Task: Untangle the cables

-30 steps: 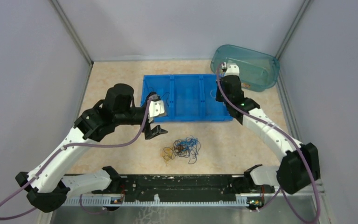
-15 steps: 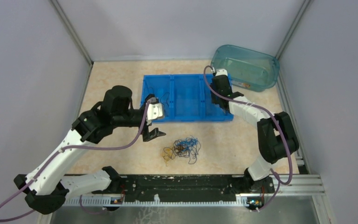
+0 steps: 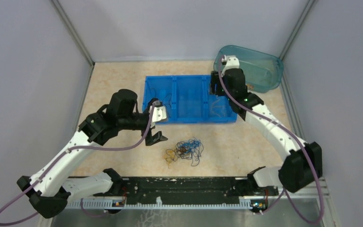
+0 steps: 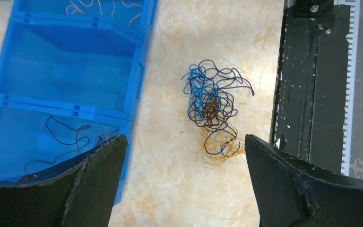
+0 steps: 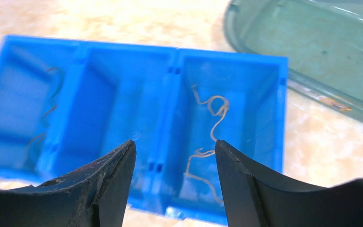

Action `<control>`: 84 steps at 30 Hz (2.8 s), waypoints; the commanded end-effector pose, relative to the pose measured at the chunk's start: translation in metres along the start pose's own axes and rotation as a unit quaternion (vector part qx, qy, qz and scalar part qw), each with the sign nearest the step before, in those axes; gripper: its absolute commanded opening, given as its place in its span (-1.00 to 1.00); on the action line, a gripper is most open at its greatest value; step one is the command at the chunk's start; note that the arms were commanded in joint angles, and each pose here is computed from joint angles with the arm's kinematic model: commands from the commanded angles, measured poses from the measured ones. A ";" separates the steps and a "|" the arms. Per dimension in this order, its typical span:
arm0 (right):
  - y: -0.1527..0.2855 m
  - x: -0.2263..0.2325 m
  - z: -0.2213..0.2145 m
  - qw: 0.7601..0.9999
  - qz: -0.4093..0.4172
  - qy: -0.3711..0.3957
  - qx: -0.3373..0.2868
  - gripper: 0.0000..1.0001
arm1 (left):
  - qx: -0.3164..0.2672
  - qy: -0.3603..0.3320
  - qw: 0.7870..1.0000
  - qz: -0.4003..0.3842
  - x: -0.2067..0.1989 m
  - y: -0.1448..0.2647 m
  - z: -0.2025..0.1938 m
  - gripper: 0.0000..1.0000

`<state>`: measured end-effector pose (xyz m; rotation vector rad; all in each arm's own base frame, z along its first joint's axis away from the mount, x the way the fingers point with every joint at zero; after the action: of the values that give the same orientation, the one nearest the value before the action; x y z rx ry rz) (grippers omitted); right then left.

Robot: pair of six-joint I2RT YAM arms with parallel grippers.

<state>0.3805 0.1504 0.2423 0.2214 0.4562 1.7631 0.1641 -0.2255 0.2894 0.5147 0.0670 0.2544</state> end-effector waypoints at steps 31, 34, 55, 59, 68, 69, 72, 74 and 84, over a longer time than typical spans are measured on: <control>0.073 0.181 -0.171 0.957 0.269 0.106 0.020 -0.69 | 0.087 -0.040 0.995 -0.033 0.024 -0.027 -0.158 0.68; 0.075 0.168 -0.176 0.966 0.241 0.093 0.028 -0.79 | 0.105 -0.040 0.993 -0.043 0.022 -0.035 -0.165 0.63; 0.078 0.166 -0.165 0.957 0.280 0.061 0.049 0.08 | 0.169 -0.020 0.983 -0.072 0.011 -0.058 -0.169 0.48; 0.074 0.164 -0.167 0.957 0.280 0.040 0.063 -0.03 | 0.173 -0.020 0.983 -0.054 0.015 -0.054 -0.168 0.49; 0.069 0.148 -0.184 0.965 0.243 0.035 0.094 -0.13 | 0.148 -0.020 0.988 -0.046 0.012 -0.040 -0.146 0.52; 0.069 0.148 -0.184 0.965 0.243 0.034 0.092 -0.14 | 0.145 -0.020 0.988 -0.044 0.012 -0.039 -0.143 0.51; 0.065 0.149 -0.189 0.965 0.243 0.039 0.094 -0.17 | 0.137 -0.017 0.989 -0.050 0.009 -0.037 -0.138 0.51; 0.062 0.150 -0.188 0.965 0.244 0.042 0.088 -0.19 | 0.131 -0.018 0.990 -0.050 0.009 -0.036 -0.133 0.52; 0.048 0.149 -0.179 0.970 0.227 0.068 0.062 -0.67 | 0.095 -0.036 0.995 -0.025 0.016 -0.022 -0.091 0.53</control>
<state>0.2116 0.2407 0.0574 0.4078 0.7881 2.1874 0.1724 -0.1917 0.1693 0.7664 0.0609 0.1715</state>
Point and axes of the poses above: each gripper's point midway between its finger pads, its own y axis back along the fingers, its own x axis along the line the jaws close on, z = x × y, the point moved 2 cm from there along y, back along the fingers, and after that the axes turned 12 degrees about y, right-handed, at the moved point
